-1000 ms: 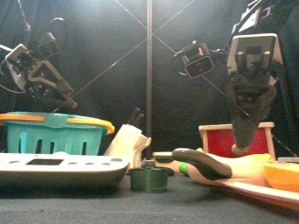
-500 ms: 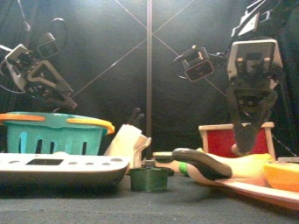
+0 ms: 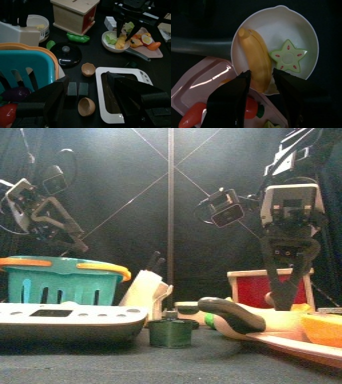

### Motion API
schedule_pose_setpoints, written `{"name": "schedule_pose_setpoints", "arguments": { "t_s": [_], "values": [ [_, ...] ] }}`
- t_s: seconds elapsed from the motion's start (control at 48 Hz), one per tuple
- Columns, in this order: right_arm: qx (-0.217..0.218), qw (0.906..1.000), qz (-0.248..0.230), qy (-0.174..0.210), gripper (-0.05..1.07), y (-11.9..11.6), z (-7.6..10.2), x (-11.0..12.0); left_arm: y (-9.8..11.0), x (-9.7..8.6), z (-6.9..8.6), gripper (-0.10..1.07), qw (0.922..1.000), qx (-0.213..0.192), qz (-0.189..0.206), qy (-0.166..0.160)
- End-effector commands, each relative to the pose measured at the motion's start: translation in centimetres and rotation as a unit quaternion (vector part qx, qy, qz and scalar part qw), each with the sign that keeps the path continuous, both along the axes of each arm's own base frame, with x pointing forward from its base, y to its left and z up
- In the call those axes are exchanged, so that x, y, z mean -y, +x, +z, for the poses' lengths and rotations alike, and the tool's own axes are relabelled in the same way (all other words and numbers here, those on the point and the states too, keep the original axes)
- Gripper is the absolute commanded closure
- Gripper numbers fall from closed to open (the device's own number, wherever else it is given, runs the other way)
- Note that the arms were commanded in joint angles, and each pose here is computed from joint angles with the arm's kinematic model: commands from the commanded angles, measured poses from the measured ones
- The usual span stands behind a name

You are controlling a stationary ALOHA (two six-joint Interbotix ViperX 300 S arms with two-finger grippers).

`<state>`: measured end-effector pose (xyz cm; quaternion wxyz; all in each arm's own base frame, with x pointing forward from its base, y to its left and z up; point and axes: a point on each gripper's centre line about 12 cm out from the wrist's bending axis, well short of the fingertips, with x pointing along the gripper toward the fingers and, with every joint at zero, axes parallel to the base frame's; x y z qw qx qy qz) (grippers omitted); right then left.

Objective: Grab banana

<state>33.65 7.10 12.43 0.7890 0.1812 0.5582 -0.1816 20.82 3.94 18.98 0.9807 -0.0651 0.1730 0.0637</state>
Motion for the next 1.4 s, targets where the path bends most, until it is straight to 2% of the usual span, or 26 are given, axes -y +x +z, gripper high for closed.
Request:
{"name": "schedule_pose_setpoints", "arguments": {
  "t_s": [0.0, 0.167, 0.542, 0.917, 1.375],
  "values": [
    [0.018, 0.9998, 0.0, 0.001, 0.23, 0.8, 1.0, 0.1, 0.2, -0.1, 0.4, 0.03, 1.0, 0.006, 0.001, 0.0],
    [0.008, 1.0, -0.003, -0.003, 0.23, 0.9, 0.1, 0.5, 0.2, -0.1, 0.4, 0.03, 1.0, 0.007, 0.001, 0.0],
    [0.007, 1.0, -0.003, -0.005, 0.26, 1.2, -0.5, 0.8, 0.2, -0.1, 0.4, 0.03, 1.0, 0.006, 0.001, 0.0],
    [0.007, 0.9999, 0.0, -0.011, 0.42, 1.3, -0.5, 0.9, 0.2, -0.1, 0.4, 0.03, 1.0, 0.006, 0.001, 0.0],
    [0.042, 0.9985, 0.003, -0.035, 0.43, 2.0, 4.0, 1.4, 0.2, -0.1, 0.4, 0.03, 1.0, 0.006, 0.001, 0.0]
  ]
}}
